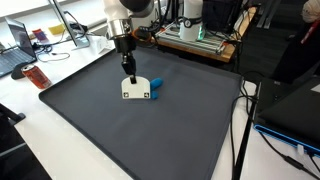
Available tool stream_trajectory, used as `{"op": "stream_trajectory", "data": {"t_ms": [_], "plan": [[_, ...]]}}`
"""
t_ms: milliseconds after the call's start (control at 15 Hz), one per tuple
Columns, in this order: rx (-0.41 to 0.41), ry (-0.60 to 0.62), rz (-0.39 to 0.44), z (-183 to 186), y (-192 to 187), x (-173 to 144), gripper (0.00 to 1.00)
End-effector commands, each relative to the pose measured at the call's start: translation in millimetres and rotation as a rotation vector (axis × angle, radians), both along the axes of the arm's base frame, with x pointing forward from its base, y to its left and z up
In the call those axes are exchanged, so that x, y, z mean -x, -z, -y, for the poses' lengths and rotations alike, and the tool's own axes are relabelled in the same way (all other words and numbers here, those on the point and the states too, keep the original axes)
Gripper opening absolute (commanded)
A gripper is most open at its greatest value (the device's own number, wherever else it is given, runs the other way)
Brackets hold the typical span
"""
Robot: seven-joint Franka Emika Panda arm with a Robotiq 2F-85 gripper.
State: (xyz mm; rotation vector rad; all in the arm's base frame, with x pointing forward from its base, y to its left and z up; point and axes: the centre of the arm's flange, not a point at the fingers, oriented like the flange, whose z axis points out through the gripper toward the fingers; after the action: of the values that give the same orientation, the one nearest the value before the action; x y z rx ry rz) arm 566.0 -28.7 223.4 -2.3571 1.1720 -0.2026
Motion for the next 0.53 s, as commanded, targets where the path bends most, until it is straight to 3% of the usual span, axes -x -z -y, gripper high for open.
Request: {"op": "stream_trajectory", "data": {"t_ms": [0, 267, 467], "plan": [[-0.019, 0.006, 0.038, 2.5, 3.4, 18.1, 0.01], [-0.038, 0.051, 0.080, 3.1, 6.3, 25.7, 0.01], [-0.025, 0.051, 0.065, -1.4, -0.3, 25.9, 0.01]]}}
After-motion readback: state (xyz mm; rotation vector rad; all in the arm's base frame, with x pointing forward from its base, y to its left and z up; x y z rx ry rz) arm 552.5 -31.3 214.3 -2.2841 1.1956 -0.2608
